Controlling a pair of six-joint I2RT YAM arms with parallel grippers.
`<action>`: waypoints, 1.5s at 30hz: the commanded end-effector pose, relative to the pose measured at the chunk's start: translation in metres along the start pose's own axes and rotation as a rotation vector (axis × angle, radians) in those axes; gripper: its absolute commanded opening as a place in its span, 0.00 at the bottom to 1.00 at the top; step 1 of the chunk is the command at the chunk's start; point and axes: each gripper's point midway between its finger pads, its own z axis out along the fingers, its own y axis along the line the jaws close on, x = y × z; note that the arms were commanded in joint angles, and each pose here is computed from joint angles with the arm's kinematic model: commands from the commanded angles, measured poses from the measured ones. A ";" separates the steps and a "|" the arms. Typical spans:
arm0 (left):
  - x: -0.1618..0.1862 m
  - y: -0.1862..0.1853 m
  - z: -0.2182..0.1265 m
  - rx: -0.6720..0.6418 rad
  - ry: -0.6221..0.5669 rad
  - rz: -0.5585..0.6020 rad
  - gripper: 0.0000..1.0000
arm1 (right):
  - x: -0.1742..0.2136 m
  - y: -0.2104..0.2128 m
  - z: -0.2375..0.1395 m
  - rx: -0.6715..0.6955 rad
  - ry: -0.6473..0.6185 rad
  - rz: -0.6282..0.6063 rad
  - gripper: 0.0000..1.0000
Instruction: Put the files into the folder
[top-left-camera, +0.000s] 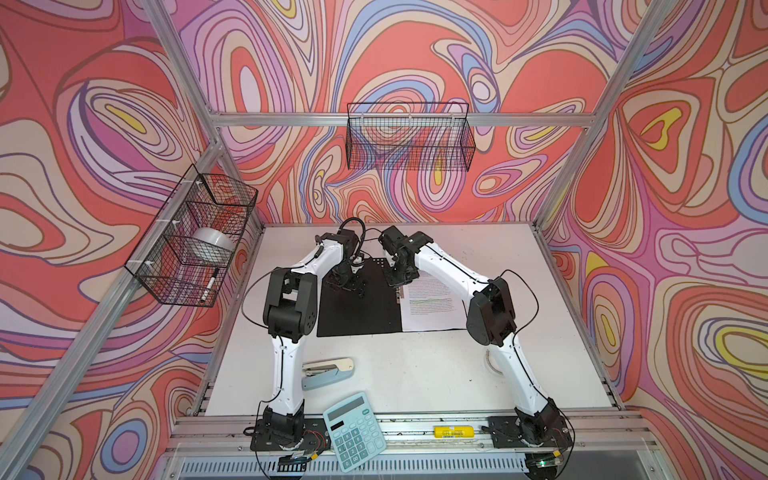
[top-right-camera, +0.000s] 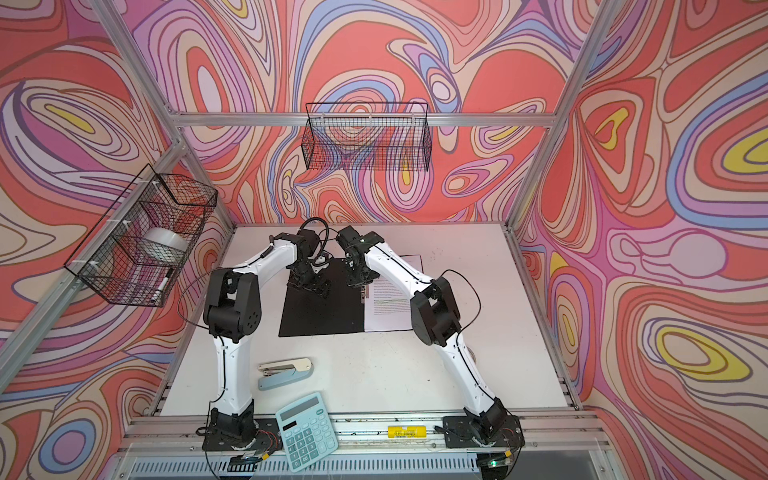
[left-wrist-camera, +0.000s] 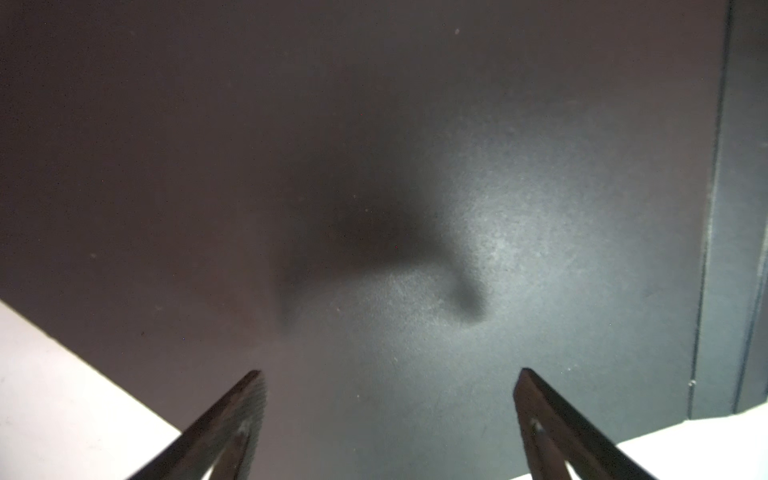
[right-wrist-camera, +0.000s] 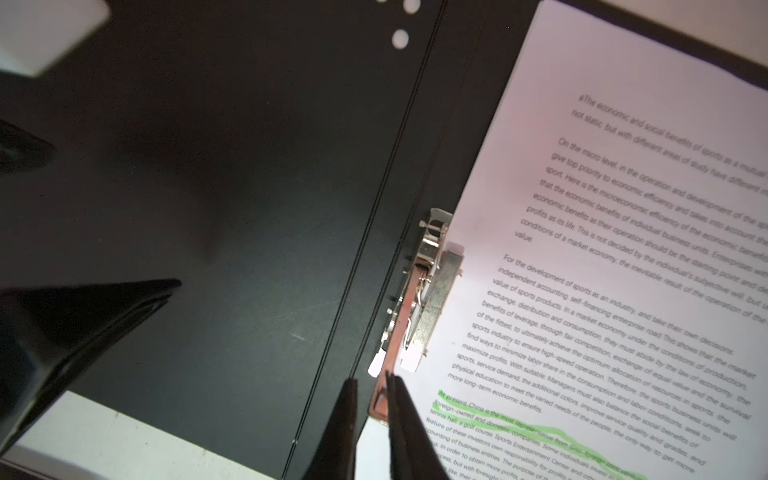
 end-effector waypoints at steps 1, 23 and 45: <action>0.008 0.001 0.009 0.014 0.039 -0.014 0.93 | 0.000 -0.003 0.006 -0.003 0.012 0.000 0.15; 0.010 0.001 0.016 0.024 0.052 -0.017 0.93 | 0.014 -0.008 0.015 0.015 0.074 -0.006 0.13; 0.005 0.003 0.019 0.017 0.057 -0.022 0.93 | 0.037 -0.011 0.024 0.020 0.157 0.006 0.11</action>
